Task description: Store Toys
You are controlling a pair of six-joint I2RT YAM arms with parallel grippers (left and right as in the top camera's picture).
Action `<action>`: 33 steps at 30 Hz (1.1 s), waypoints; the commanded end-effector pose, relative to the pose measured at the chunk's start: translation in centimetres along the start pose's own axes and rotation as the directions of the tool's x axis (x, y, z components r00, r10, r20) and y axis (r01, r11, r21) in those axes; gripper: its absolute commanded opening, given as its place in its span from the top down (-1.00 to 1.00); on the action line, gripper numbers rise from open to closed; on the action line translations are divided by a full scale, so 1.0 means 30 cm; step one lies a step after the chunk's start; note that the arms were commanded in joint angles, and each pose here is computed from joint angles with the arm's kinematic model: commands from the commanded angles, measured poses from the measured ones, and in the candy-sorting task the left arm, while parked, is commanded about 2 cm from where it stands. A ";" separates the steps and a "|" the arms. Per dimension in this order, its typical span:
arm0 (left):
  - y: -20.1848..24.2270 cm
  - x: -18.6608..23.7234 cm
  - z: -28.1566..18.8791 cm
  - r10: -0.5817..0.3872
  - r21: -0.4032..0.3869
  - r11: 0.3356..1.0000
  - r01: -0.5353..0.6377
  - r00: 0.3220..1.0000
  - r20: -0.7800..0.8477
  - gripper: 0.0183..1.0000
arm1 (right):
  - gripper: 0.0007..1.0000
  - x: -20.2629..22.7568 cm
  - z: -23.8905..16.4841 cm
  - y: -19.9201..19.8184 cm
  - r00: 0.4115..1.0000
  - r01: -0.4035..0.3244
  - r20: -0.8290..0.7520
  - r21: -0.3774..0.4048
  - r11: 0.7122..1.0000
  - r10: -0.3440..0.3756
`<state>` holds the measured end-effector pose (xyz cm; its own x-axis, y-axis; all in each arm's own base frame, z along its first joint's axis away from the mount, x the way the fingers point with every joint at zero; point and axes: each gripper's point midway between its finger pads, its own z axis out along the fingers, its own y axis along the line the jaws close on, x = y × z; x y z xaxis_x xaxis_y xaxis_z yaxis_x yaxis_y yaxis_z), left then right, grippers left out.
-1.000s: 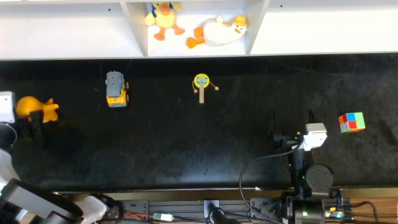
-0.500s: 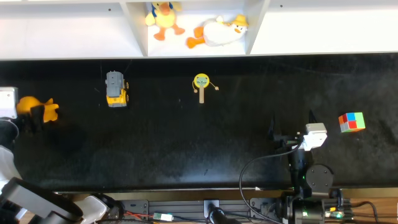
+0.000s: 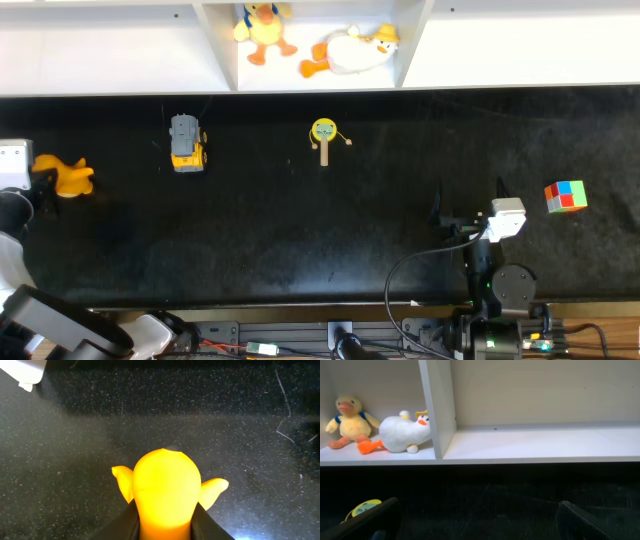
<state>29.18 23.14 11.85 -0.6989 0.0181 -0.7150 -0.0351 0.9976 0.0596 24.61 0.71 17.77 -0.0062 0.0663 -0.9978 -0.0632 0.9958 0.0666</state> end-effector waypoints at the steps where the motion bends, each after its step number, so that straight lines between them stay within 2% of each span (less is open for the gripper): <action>1: -0.008 -0.098 -0.067 -0.015 -0.007 1.000 0.015 0.996 0.085 0.59 | -0.99 0.012 0.001 0.000 1.000 -0.004 -0.001 -0.003 1.000 0.004; 5: -0.015 -0.178 -0.116 -0.046 -0.006 0.999 0.048 0.983 0.176 0.68 | -0.99 0.013 0.001 0.000 1.000 -0.004 -0.001 -0.003 1.000 0.004; 9: -0.029 -0.284 -0.150 -0.058 -0.003 0.998 0.061 0.958 0.280 0.68 | -0.99 0.012 0.001 0.000 1.000 -0.004 -0.001 -0.003 1.000 0.004; 17: -0.113 -0.464 -0.112 -0.059 -0.025 0.997 0.074 0.925 0.376 0.68 | -0.99 0.012 0.001 0.000 1.000 -0.004 -0.001 -0.003 1.000 0.004; 22: -0.114 -0.496 -0.115 -0.123 -0.016 0.990 0.141 0.906 0.404 0.67 | -0.99 0.012 0.001 0.000 1.000 -0.004 -0.001 -0.003 1.000 0.004; 33: -0.070 -0.546 -0.098 -0.111 -0.048 0.988 0.149 0.885 0.451 0.66 | -0.99 0.012 0.001 0.000 1.000 -0.004 -0.001 -0.003 1.000 0.004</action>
<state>37.85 19.85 24.65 -0.3070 -0.0506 -0.9504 -0.1522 0.9883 -0.0035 24.61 0.70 17.77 -0.0061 0.0663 -0.9978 -0.0628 0.9958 0.0665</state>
